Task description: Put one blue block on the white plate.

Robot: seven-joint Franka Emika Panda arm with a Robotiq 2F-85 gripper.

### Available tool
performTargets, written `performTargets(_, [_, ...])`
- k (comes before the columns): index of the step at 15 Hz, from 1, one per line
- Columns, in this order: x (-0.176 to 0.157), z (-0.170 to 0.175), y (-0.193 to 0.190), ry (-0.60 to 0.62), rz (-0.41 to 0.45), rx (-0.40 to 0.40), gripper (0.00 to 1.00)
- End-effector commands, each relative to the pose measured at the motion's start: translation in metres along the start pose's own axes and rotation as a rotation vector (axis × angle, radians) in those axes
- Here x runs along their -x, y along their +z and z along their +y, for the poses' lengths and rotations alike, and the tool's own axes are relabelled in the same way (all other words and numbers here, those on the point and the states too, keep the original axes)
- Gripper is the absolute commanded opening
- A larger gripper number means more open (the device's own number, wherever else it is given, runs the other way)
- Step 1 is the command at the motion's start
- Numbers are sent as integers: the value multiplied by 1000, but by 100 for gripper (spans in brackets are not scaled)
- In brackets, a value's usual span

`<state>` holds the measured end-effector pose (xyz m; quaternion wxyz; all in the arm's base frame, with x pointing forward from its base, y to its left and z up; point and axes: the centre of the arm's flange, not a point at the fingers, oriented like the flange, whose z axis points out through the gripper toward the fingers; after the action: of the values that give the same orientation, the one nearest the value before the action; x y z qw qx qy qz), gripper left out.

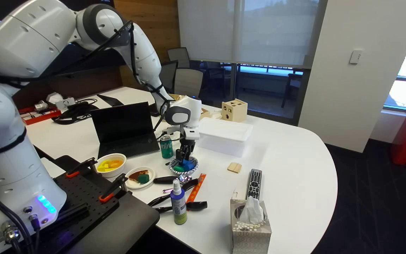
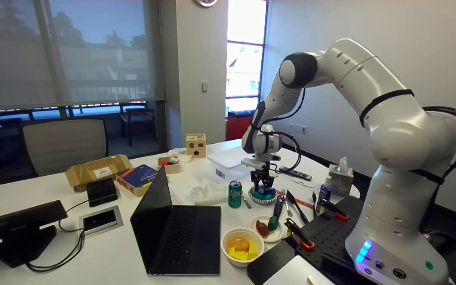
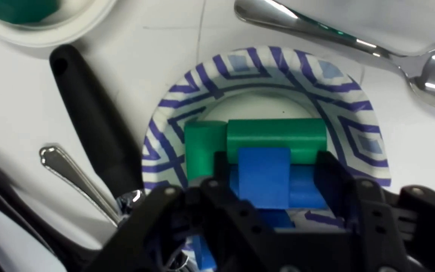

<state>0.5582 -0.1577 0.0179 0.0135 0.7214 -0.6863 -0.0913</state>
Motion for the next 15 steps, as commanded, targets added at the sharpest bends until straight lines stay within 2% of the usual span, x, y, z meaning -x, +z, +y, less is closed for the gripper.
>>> performTargets(1, [5,-4,-1,29,9,-17,30])
performTargets(4, [10,-5,-8,22,17,-28,8])
performTargets(11, [49,-9,-44,-6,-21,-50,8])
performTargets(15, [76,4,-53,-9,-91,-25,8])
